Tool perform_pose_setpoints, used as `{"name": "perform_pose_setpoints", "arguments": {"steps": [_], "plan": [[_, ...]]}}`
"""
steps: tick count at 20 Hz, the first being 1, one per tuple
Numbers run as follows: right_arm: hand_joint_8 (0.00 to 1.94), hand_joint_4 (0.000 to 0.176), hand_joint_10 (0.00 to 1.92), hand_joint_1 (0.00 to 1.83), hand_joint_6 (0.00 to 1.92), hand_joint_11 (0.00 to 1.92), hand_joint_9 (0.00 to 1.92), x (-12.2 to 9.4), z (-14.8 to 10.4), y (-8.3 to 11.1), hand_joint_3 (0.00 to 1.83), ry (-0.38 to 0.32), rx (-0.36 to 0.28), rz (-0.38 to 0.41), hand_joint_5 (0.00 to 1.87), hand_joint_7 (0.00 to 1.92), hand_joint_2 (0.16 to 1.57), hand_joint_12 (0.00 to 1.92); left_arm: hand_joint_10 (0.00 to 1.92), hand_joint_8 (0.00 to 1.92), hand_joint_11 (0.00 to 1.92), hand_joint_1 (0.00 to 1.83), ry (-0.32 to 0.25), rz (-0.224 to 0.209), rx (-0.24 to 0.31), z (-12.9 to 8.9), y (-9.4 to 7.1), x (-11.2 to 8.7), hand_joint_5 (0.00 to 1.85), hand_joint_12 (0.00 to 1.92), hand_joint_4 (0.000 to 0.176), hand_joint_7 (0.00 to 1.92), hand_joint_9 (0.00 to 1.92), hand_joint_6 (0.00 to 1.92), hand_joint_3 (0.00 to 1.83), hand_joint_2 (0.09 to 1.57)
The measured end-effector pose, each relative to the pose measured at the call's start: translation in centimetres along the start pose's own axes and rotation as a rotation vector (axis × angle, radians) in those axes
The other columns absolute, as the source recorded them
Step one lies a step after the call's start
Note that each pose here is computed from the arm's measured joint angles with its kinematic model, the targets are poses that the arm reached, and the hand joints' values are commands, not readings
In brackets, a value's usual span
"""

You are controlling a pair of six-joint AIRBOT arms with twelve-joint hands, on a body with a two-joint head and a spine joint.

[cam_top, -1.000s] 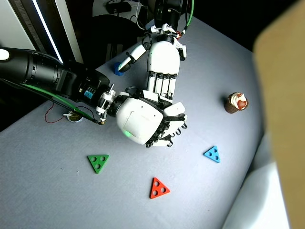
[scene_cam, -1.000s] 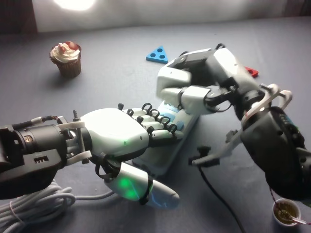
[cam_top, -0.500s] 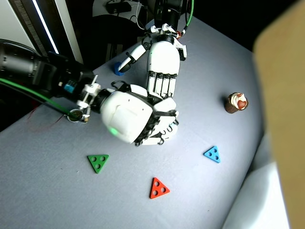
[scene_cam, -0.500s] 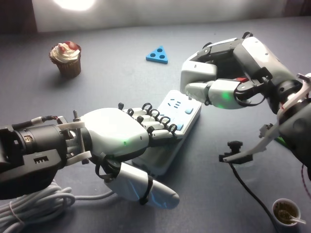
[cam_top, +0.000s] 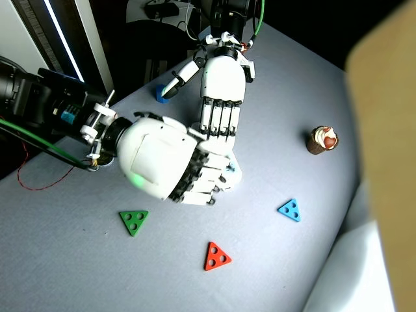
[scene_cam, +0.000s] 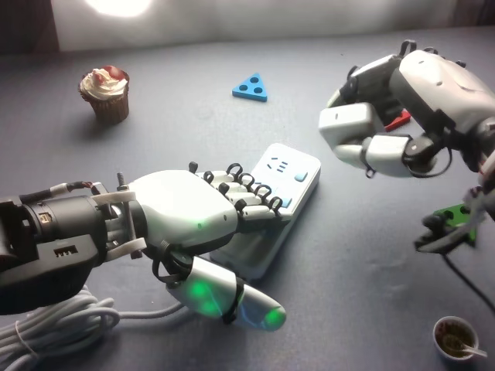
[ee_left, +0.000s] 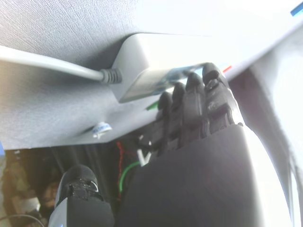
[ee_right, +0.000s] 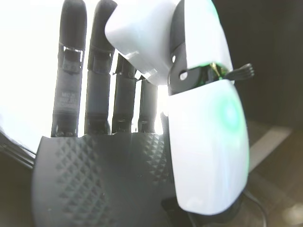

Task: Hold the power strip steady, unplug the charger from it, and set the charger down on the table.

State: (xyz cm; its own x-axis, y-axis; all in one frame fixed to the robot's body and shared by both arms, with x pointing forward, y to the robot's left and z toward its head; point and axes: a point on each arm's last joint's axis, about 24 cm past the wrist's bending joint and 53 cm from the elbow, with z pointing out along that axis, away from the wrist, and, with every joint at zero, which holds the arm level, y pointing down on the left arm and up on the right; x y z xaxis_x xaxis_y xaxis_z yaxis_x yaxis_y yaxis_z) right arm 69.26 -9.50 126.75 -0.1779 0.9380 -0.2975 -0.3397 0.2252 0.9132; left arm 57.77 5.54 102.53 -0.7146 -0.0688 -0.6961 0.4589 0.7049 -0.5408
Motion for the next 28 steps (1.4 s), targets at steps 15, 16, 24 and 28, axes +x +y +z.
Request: {"name": "perform_pose_setpoints", "arguments": {"steps": [15, 16, 24, 28], "plan": [[0.00, 0.000, 0.00, 1.29, 0.01, 0.48, 0.77, 2.4, -1.3, -2.9, 0.00, 0.140, 0.019, -0.193, 0.69, 0.78, 1.06, 0.73, 0.01, 0.01, 0.11, 0.00, 0.000, 0.005, -0.012, -0.3, 0.4, -0.2, 0.20, 0.10, 0.000, 0.19, 0.18, 0.00, 0.00, 0.93], [0.00, 0.000, 0.00, 1.26, 0.00, 0.38, 0.66, 2.3, -1.3, -2.9, 0.00, 0.137, 0.020, -0.192, 0.61, 0.68, 1.06, 0.73, 0.01, 0.01, 0.11, 0.00, 0.000, 0.005, -0.012, -0.3, 0.4, -0.2, 0.19, 0.10, 0.000, 0.20, 0.18, 0.00, 0.00, 0.93], [0.00, 0.000, 0.00, 1.06, 0.00, 0.00, 0.19, 3.1, -3.3, -1.9, 0.00, 0.167, 0.050, -0.032, 0.23, 0.18, 0.99, 0.56, 0.00, 0.00, 0.10, 0.00, 0.000, 0.005, -0.012, -0.3, 0.4, -0.2, 0.17, 0.09, 0.000, 0.17, 0.16, 0.00, 0.00, 0.93], [0.00, 0.000, 0.00, 1.08, 0.00, 0.00, 0.16, 1.9, -6.9, -2.5, 0.00, 0.185, 0.130, 0.140, 0.20, 0.16, 0.97, 0.45, 0.01, 0.01, 0.12, 0.00, 0.002, 0.003, -0.008, -0.3, 0.2, 0.0, 0.19, 0.09, 0.000, 0.19, 0.17, 0.01, 0.00, 0.94]]}}
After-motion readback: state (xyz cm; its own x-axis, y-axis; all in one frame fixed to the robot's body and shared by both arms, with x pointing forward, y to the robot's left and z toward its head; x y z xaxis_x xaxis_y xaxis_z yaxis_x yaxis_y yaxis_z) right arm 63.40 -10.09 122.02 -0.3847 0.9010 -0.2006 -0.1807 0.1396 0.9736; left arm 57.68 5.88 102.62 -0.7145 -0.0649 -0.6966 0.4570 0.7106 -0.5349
